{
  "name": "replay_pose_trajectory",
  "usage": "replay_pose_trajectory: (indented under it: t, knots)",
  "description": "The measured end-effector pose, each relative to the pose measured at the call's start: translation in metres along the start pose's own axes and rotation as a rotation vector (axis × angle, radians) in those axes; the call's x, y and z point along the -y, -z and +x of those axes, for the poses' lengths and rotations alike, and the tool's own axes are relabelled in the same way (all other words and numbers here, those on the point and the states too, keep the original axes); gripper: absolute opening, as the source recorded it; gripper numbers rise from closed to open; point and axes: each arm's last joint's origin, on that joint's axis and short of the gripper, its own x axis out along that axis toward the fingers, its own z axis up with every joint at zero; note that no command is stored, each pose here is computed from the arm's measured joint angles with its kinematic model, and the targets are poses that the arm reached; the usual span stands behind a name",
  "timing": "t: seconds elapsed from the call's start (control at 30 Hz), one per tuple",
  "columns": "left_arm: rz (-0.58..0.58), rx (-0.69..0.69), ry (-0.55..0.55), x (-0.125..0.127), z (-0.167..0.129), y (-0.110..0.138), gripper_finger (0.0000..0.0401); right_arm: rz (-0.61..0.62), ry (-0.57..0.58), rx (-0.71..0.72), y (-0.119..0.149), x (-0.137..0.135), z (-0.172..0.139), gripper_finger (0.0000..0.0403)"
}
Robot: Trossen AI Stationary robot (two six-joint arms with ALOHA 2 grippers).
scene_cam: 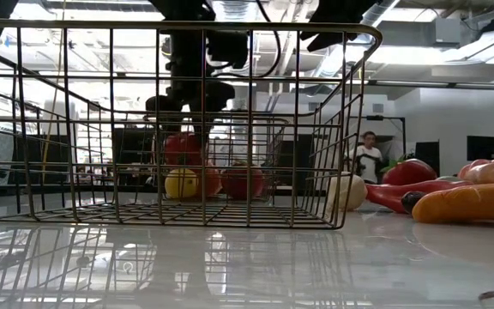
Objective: Sort produce into baskets
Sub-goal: Put the red bell pepper into the bottom wire basket
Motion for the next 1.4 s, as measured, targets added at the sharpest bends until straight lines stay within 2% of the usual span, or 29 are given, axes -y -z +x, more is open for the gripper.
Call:
replay_pose_trajectory:
  t: [0.27,0.57,0.7,0.83,0.97,1.17,1.3,1.4]
  knots:
    - [0.016,0.000,0.004,0.000,0.000,0.000,0.0258,0.025,0.000,0.000,0.000,0.000,0.000,0.0331]
    - [0.013,-0.003,0.011,0.000,0.000,-0.001,0.0267,0.021,-0.007,0.000,0.000,-0.002,0.000,0.0331]
    - [0.016,-0.014,0.076,0.002,-0.011,-0.004,0.0264,0.022,-0.007,0.000,0.000,-0.002,0.000,0.0331]
    - [0.003,0.102,0.209,-0.003,-0.059,-0.011,0.0264,0.021,-0.007,-0.004,0.000,-0.002,0.000,0.0331]
    - [-0.046,0.275,0.317,-0.022,-0.114,-0.010,0.0264,0.017,-0.007,-0.041,0.004,-0.002,0.000,0.0331]
    - [-0.122,0.642,0.551,-0.056,-0.196,0.011,0.0265,0.033,-0.007,-0.063,0.006,-0.002,0.000,0.0331]
    - [-0.103,0.841,0.680,-0.065,-0.234,0.026,0.0265,0.046,-0.007,-0.061,0.006,-0.002,0.000,0.0331]
    - [-0.065,0.929,0.779,-0.068,-0.252,0.034,0.0265,0.048,-0.007,-0.053,0.005,-0.002,0.000,0.0331]
